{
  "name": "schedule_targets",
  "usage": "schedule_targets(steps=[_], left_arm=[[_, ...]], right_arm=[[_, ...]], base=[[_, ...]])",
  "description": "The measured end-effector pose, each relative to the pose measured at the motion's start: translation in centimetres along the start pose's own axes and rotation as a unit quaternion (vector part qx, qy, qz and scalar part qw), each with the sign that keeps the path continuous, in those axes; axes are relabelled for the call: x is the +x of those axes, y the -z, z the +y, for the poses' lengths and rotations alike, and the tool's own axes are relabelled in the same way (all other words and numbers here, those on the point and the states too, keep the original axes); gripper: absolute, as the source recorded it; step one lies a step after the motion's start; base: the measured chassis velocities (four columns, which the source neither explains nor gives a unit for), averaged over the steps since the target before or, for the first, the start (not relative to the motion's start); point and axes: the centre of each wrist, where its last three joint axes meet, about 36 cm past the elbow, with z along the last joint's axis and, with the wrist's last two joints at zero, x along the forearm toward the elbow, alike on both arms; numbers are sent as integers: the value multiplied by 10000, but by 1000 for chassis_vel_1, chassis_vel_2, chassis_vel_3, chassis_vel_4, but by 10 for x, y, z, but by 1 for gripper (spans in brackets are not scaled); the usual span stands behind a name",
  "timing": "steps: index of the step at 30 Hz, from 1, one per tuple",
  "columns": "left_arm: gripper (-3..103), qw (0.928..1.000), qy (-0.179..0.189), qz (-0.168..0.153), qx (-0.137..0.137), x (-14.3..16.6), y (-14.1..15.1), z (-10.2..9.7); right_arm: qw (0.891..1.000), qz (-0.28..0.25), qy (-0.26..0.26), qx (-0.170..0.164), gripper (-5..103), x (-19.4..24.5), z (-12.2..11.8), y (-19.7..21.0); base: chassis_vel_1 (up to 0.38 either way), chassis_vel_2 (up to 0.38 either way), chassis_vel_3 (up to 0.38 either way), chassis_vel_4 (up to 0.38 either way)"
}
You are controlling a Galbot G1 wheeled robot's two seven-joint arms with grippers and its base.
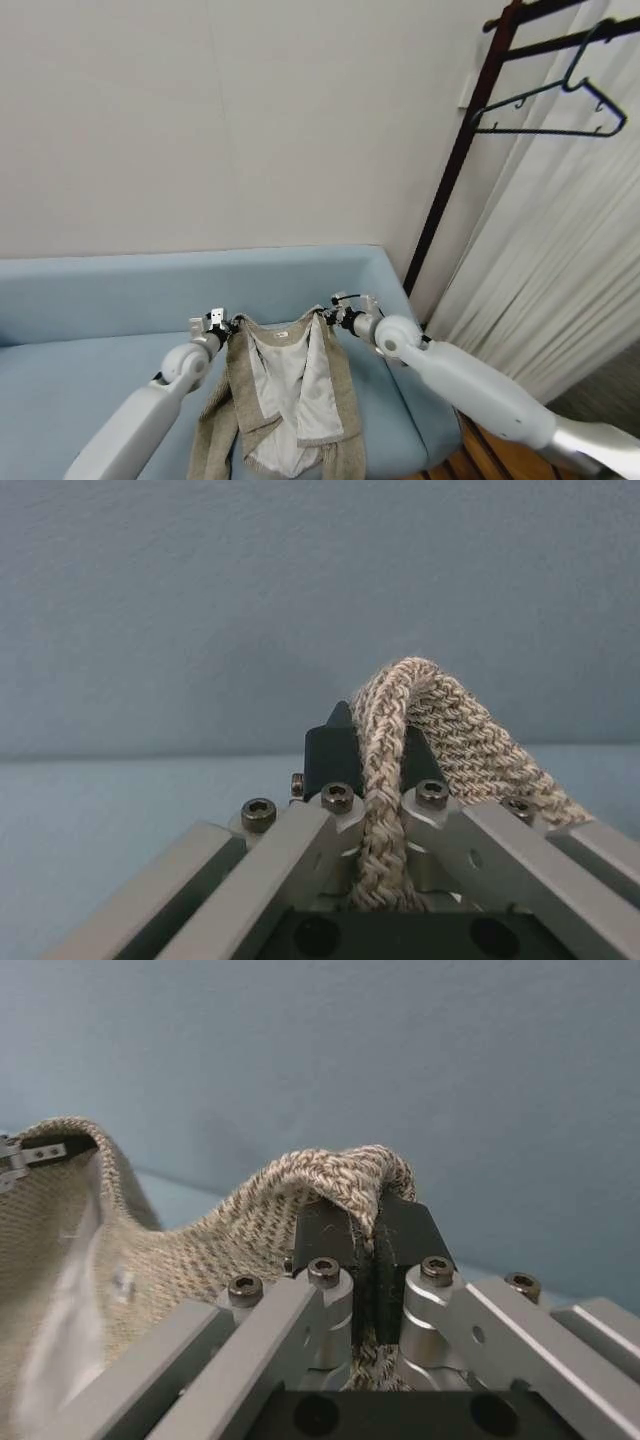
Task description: Pick up the clothes from the sofa and hang them on the clothes hanger.
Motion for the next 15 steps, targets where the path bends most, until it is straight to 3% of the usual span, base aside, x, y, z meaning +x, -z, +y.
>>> schedule_targets(steps=[7,13,14,15], left_arm=[[2,10000,74,-21,22,-46,9,-6],[2,9996,146,139,-195,-88,5,-11],[-1,9994,148,218,-209,-93,5,-13],[4,9992,146,286,-216,-97,5,-16]], right_arm=[[9983,-113,-301,495,2,-37,-33,-16],[9956,-7,-553,763,-1,-65,-49,-36],[9950,39,-593,804,4,-69,-50,-40],[9942,78,-644,857,9,-72,-53,-45]], base=[[0,0,0,0],[0,0,0,0],[0,0,0,0],[0,0,0,0]])
